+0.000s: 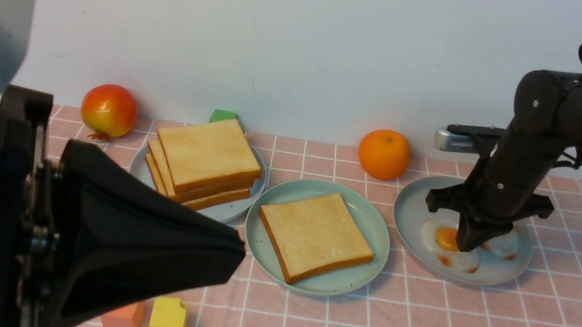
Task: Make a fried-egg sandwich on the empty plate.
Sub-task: Use the right arm to grab a fried egg
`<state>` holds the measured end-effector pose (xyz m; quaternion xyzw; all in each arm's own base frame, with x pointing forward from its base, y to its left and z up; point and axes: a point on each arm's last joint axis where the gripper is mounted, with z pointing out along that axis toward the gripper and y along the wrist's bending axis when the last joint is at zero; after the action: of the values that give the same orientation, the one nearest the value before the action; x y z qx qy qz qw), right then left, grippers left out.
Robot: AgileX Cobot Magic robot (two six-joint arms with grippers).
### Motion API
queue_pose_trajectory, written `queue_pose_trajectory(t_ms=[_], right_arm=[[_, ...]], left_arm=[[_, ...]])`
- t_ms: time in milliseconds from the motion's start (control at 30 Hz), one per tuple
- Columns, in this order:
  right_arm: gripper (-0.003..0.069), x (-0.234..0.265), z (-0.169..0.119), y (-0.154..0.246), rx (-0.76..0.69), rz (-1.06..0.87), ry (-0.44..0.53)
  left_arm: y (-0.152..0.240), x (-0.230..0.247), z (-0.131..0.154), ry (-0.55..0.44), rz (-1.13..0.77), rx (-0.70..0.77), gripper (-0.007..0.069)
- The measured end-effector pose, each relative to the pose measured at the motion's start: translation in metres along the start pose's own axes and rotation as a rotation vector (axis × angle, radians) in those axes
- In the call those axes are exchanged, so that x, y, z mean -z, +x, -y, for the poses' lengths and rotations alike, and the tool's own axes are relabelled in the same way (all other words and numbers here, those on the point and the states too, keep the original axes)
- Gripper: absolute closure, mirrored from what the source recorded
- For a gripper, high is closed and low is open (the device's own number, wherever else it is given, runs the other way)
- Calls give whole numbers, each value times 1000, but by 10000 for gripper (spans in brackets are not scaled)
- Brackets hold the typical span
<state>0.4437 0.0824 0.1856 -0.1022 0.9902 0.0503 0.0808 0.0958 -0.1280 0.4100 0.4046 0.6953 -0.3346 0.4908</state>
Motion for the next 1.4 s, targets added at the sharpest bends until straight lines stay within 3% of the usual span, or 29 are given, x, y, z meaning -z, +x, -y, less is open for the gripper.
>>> queue_pose_trajectory(t_ms=[233,333,500,600,700,1100,1400], right_arm=[[641,0,0,0,-32,-1,4],[578,0,0,0,-51,-1,4],[332,0,0,-1,-56,9,2],[103,0,-3,-3,-70,35,-35],[-1,0,-4,-5,-76,58,-41],[-13,1,-1,-15,-145,162,-23],[-3,-28,3,-10,-132,75,8]], left_arm=[[0,0,0,0,0,0,584],[0,0,0,0,-1,0,584],[0,0,0,0,-1,0,584],[0,0,0,0,-1,0,584],[0,0,0,0,-1,0,583],[0,0,0,1,-1,0,577],[0,0,0,1,-1,0,573]])
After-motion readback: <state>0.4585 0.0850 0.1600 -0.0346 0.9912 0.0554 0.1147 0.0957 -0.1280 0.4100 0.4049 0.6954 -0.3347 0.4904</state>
